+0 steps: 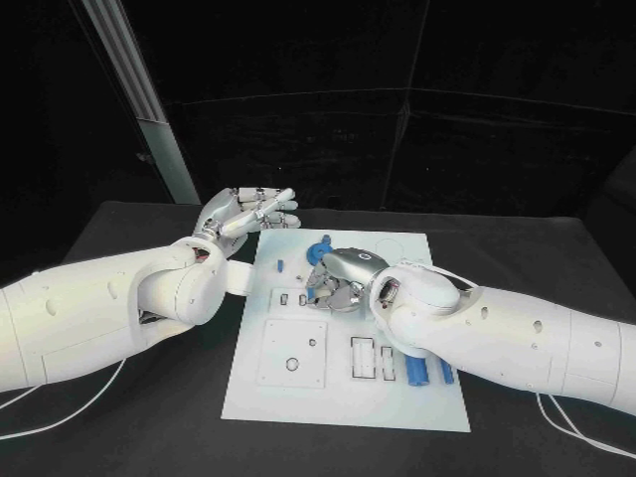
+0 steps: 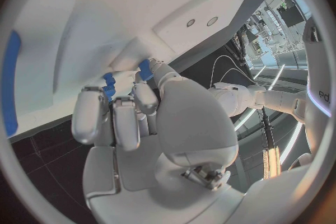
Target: Assemble the parts on the task board
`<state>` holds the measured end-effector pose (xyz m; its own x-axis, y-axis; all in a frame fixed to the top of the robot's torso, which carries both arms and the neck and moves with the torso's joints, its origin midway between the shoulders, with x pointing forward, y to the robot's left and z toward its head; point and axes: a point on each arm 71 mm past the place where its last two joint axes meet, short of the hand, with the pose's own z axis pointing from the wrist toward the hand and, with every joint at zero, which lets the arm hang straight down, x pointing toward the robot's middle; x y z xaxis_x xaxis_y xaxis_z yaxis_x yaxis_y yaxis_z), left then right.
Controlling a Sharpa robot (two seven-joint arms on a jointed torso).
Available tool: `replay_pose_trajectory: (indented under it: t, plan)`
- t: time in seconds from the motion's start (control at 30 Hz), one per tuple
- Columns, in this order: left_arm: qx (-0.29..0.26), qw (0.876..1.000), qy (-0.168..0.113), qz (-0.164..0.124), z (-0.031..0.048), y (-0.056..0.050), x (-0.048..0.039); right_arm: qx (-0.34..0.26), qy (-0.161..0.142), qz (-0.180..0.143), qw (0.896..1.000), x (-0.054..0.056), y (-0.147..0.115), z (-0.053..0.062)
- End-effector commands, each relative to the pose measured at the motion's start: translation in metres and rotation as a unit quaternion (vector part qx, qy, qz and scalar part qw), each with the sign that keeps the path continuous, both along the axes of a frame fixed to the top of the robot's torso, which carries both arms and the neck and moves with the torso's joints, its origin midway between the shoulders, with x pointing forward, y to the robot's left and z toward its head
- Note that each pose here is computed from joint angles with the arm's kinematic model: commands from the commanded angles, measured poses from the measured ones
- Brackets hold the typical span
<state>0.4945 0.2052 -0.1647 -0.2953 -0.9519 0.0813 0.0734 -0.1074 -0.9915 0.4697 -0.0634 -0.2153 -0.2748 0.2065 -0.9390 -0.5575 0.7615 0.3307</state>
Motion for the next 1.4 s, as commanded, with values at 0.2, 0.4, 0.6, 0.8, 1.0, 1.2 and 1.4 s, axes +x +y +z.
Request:
replay_pose_trajectory:
  t: [0.2,0.4,0.6,0.8,1.0,1.2,1.4]
  plan:
    - [-0.005,1.0,0.0,-0.008,0.0012,-0.0018,0.0005,-0.037,0.006,0.002,0.999,0.0004,-0.0048,-0.0065]
    - [-0.004,1.0,0.0,-0.008,0.001,-0.0022,0.0008,-0.052,0.013,0.011,0.999,-0.0015,-0.0032,-0.0082]
    - [-0.004,1.0,0.001,-0.008,0.0009,-0.0022,0.001,-0.057,0.015,0.014,0.998,-0.0024,-0.0021,-0.0085]
    - [-0.004,1.0,0.001,-0.008,0.0008,-0.0021,0.0012,-0.057,0.011,0.011,0.998,-0.0024,-0.0012,-0.008]
    - [-0.004,1.0,0.002,-0.008,0.0007,-0.0019,0.0012,-0.055,0.005,0.004,0.998,-0.0015,-0.0017,-0.0072]
    - [-0.004,1.0,0.002,-0.008,0.0006,-0.0015,0.0013,-0.05,-0.002,-0.002,0.999,-0.0009,-0.0017,-0.0059]
    - [-0.004,1.0,0.003,-0.008,0.0005,-0.0014,0.0013,-0.045,-0.006,-0.005,0.999,-0.0008,-0.0013,-0.0049]
